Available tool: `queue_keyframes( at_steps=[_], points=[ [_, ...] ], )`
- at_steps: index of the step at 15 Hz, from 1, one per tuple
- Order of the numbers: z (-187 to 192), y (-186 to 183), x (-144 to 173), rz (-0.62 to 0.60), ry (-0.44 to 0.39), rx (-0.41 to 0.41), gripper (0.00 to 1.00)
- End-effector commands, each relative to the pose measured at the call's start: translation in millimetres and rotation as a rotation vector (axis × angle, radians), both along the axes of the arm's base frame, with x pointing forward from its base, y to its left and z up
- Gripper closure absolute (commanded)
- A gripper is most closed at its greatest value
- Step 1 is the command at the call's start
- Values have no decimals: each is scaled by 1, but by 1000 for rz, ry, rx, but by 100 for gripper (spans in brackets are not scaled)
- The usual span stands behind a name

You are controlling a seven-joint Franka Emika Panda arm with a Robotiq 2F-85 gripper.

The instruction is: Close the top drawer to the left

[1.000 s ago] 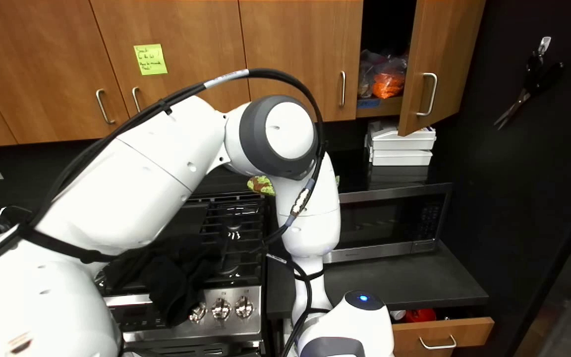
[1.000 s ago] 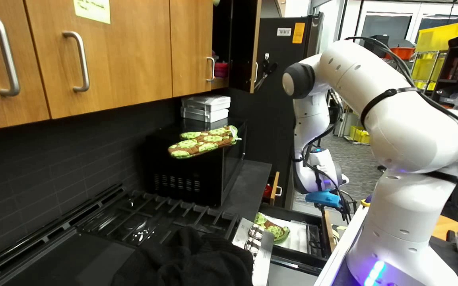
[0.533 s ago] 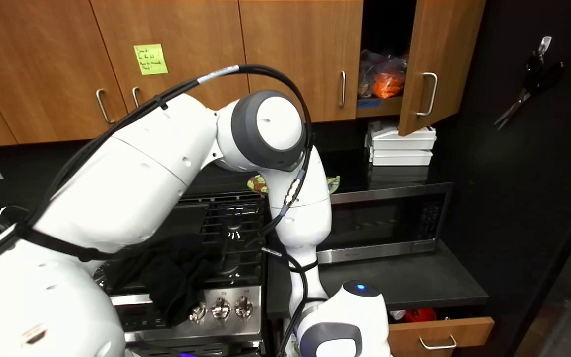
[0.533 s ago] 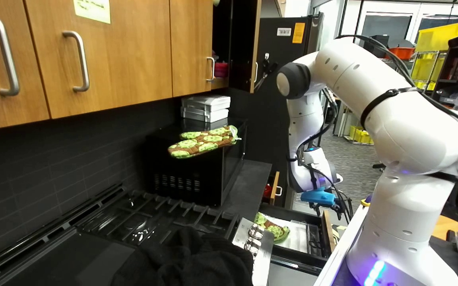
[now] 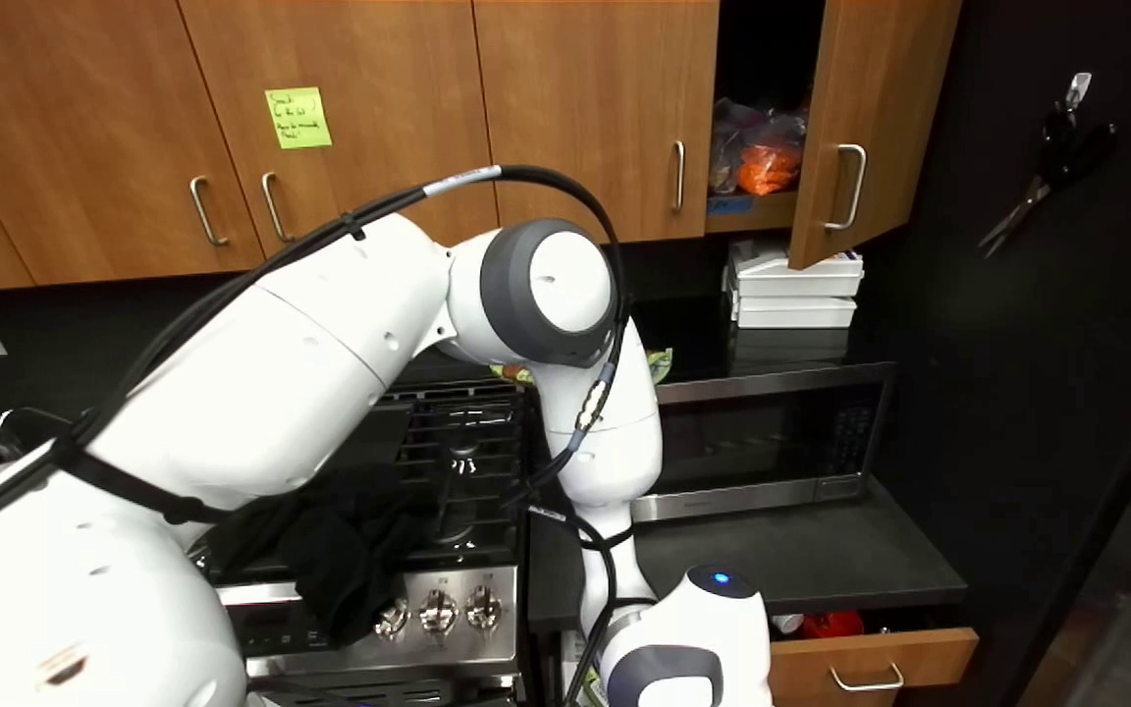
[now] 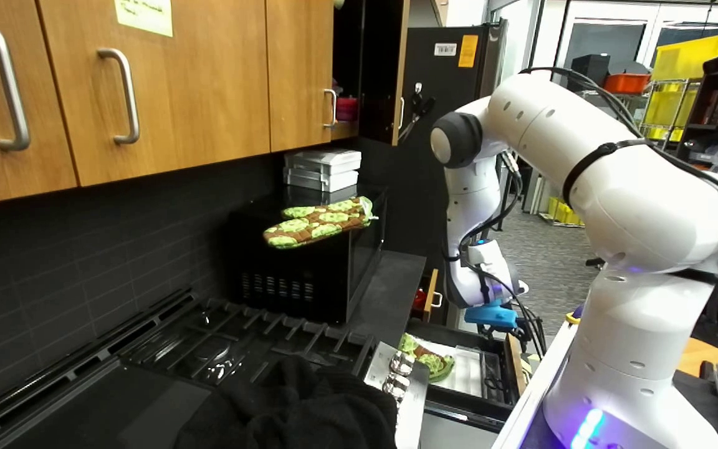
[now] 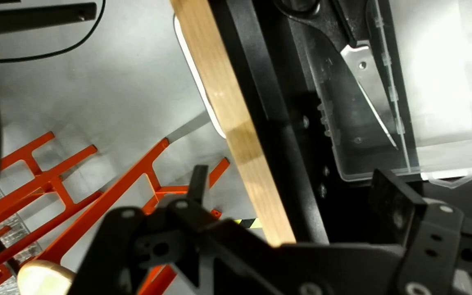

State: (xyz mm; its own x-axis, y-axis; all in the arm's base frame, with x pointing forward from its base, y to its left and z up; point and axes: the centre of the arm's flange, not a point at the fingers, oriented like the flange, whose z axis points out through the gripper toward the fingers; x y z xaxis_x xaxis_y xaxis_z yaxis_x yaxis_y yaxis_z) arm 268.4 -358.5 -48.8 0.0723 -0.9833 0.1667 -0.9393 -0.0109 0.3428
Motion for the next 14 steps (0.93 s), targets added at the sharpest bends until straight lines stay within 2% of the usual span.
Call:
queue_keyframes(
  at_steps=[1, 2, 3, 8, 14],
  points=[
    [-23, -8, -5, 2, 16, 16, 0],
    [-27, -10, -8, -3, 19, 21, 25],
    [-30, -11, -10, -7, 18, 24, 26],
    [-38, -13, -18, -23, 6, 31, 62],
    [-29, -12, -16, -15, -17, 46, 64]
  ],
)
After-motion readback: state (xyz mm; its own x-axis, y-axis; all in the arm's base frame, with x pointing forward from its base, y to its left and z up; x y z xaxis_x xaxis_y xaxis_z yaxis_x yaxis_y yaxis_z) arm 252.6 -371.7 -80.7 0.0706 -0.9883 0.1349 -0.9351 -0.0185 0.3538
